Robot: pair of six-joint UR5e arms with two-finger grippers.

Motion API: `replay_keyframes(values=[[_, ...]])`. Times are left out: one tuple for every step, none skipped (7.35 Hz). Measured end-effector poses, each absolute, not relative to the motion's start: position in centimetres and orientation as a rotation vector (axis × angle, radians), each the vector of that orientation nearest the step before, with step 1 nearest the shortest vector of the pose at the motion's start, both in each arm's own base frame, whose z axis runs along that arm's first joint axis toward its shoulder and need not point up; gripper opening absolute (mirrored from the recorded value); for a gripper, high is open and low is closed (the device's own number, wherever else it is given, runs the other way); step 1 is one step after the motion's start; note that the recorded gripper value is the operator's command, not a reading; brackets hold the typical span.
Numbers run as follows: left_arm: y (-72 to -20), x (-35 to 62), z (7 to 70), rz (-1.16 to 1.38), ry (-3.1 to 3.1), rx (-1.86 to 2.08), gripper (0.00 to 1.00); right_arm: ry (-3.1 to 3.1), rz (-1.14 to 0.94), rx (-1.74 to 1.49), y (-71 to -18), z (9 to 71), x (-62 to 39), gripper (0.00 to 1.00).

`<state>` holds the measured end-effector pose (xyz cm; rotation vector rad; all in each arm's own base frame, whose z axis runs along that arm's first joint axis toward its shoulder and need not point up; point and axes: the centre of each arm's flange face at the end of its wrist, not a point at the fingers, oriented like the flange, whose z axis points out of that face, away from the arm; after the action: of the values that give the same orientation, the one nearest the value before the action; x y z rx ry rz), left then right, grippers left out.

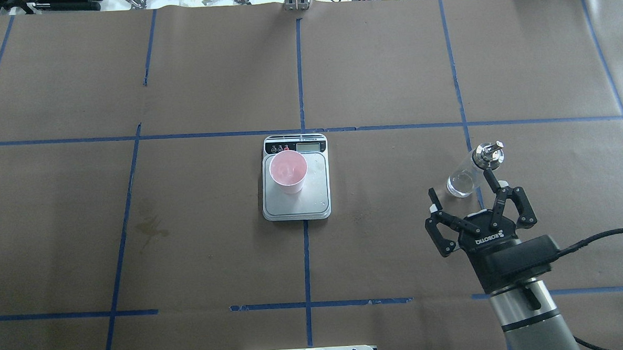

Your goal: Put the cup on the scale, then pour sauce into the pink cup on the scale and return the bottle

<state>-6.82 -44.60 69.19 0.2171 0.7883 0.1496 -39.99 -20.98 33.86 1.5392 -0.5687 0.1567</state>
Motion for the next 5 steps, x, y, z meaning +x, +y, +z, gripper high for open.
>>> replay_keyframes(values=[[-44.6,-6.8,69.3,0.15,0.788,0.216,1.0,-0.484,0.041,1.564,-20.0,32.5,-41.0,1.0],[-44.6,-6.8,69.3,0.149,0.789,0.214,1.0,-0.406,-0.062,1.583,-19.3,31.6,-41.8,1.0],[-44.6,-6.8,69.4,0.149,0.789,0.213,1.0,-0.322,-0.17,1.596,-18.9,31.0,-42.6,1.0],[-44.6,-6.8,69.4,0.149,0.789,0.212,1.0,-0.267,-0.268,1.602,-18.7,29.7,-43.0,1.0],[-44.5,-6.8,69.5,0.148,0.789,0.21,1.0,-0.245,-0.341,1.604,-18.6,27.6,-42.7,1.0]])
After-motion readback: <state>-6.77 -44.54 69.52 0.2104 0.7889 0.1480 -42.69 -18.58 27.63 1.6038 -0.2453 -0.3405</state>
